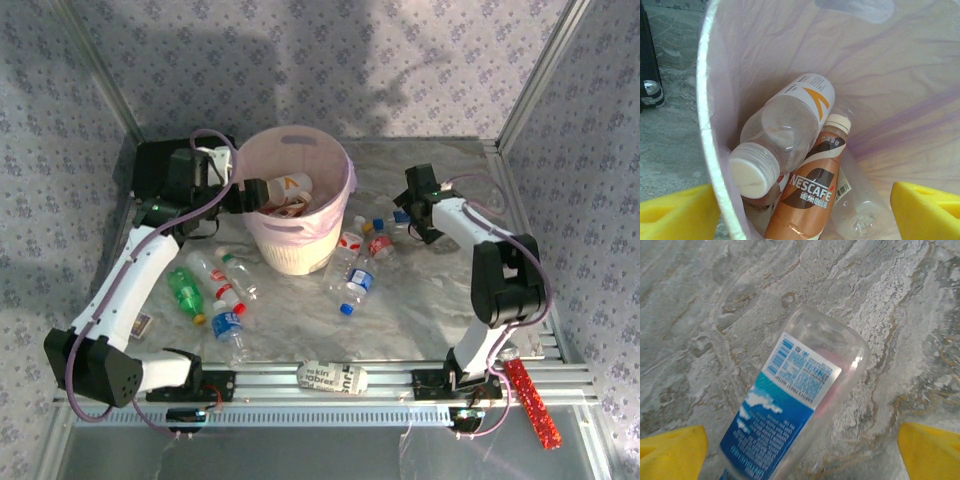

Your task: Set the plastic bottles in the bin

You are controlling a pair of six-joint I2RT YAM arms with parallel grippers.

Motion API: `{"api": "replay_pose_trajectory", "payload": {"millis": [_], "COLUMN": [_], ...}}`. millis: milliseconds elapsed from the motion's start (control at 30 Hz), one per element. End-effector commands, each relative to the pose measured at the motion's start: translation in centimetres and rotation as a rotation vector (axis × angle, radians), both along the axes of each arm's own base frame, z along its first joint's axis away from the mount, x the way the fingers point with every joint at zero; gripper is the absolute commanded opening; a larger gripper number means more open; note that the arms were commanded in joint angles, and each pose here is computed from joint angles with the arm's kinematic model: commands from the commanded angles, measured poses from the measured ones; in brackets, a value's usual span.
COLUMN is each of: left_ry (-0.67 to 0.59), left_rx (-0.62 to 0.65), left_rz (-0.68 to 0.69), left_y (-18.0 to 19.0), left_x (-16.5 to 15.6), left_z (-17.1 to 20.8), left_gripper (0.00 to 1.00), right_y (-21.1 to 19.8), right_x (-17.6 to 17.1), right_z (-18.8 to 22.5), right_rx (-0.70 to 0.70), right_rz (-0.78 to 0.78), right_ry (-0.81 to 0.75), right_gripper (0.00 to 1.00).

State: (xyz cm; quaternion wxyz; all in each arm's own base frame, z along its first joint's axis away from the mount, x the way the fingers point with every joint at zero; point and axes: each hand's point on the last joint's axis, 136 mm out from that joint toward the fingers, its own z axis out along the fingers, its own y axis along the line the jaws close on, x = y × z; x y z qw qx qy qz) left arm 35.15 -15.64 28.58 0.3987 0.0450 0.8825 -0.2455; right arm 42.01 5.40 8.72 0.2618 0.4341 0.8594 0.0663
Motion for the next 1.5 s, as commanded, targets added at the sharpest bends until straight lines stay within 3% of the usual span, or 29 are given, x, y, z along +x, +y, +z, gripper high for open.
{"api": "replay_pose_trajectory", "payload": {"millis": [0, 333, 633, 767, 1133, 1333, 1467], "left_ry": [0.011, 0.018, 0.017, 0.017, 0.019, 0.023, 0.023], "left_rx": [-0.006, -0.011, -0.006, -0.008, -0.041, -0.049, -0.047], "left_rz": [-0.055, -0.074, -0.070, -0.073, -0.089, -0.093, -0.106], "left_y": [-1.3, -1.9, -1.9, -2.0, -2.6, -2.9, -3.4], "left_x": [-0.4, -0.3, -0.1, 0.0, 0.0, 0.1, 0.2], "left_z": [0.2, 0.1, 0.2, 0.3, 0.5, 0.3, 0.2], "left_gripper": [0.87, 0.87, 0.87, 0.87, 0.87, 0.87, 0.87], "right_y": [0.3, 0.9, 0.4, 0.1, -1.4, -0.5, 2.4], "right_x": [1.5, 2.1, 2.1, 2.0, 1.8, 1.4, 0.7], "right_z": [-0.6, -4.7, -4.1, -2.8, 5.1, 12.3, 19.2], "right_rx": [0.026, 0.051, 0.030, 0.014, -0.036, -0.070, -0.142], "right_rz": [-0.025, -0.012, 0.000, 0.006, 0.065, 0.167, 0.309], "right_ry": [-0.008, 0.057, 0.054, 0.037, -0.087, -0.225, -0.356], "right_gripper": [0.99, 0.96, 0.74, 0.70, 0.62, 0.61, 0.59]}}
